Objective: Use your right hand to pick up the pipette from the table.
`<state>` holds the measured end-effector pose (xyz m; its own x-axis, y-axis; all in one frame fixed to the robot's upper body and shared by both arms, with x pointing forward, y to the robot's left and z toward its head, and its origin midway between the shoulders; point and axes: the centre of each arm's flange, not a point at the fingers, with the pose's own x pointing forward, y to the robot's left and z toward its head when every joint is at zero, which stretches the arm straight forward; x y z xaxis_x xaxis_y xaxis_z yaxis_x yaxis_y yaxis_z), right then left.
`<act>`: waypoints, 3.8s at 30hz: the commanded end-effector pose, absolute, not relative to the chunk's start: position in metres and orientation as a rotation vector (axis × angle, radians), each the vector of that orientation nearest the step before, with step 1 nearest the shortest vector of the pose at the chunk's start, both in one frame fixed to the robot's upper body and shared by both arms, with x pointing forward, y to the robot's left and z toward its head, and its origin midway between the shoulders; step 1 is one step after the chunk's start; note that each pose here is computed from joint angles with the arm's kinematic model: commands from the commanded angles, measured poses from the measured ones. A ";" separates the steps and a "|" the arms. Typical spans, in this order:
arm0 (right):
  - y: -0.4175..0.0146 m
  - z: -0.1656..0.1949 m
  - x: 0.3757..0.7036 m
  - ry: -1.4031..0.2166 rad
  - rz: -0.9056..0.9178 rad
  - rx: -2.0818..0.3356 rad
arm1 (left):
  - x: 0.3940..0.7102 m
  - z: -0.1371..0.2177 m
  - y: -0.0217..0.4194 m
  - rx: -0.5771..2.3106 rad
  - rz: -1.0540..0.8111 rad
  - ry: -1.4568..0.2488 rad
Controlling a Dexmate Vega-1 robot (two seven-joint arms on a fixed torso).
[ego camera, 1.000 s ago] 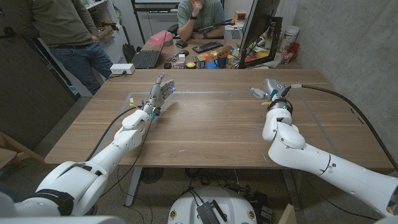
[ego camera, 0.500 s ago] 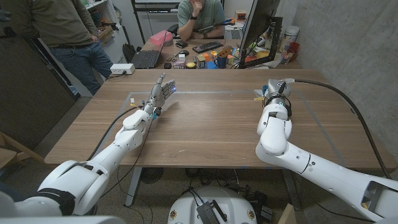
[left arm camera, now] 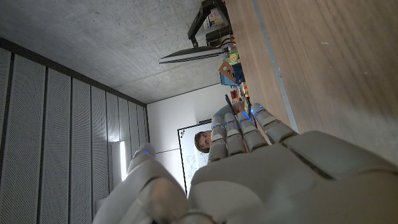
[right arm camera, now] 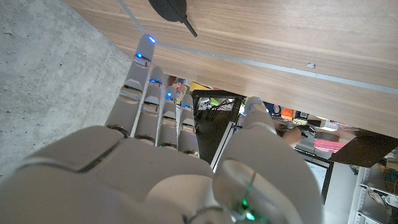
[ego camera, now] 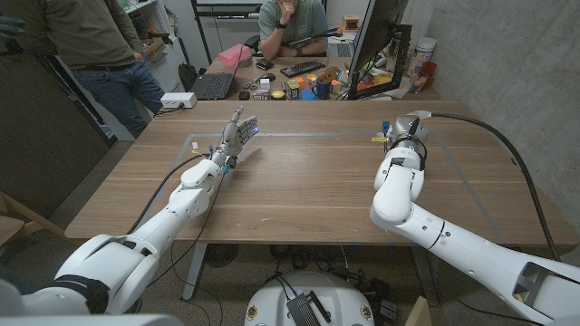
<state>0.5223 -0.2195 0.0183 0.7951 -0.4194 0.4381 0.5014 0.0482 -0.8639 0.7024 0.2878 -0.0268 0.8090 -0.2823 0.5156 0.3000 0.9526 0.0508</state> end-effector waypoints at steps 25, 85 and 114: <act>-0.268 0.025 0.546 0.040 -0.628 -1.392 | 0.692 -0.033 0.277 -0.034 -0.287 -0.536; -0.323 -0.004 0.590 0.173 -0.551 -1.325 | 0.701 -0.031 0.256 -0.012 -0.285 -0.493; -0.326 -0.018 0.609 0.215 -0.515 -1.301 | 0.714 -0.031 0.252 -0.014 -0.292 -0.475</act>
<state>0.6030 -0.3241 -0.0135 0.8634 -0.4835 0.1442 0.2477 0.1573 -0.9560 0.7104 0.2540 -0.0324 0.8468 -0.2722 0.4570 0.2799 0.9586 0.0524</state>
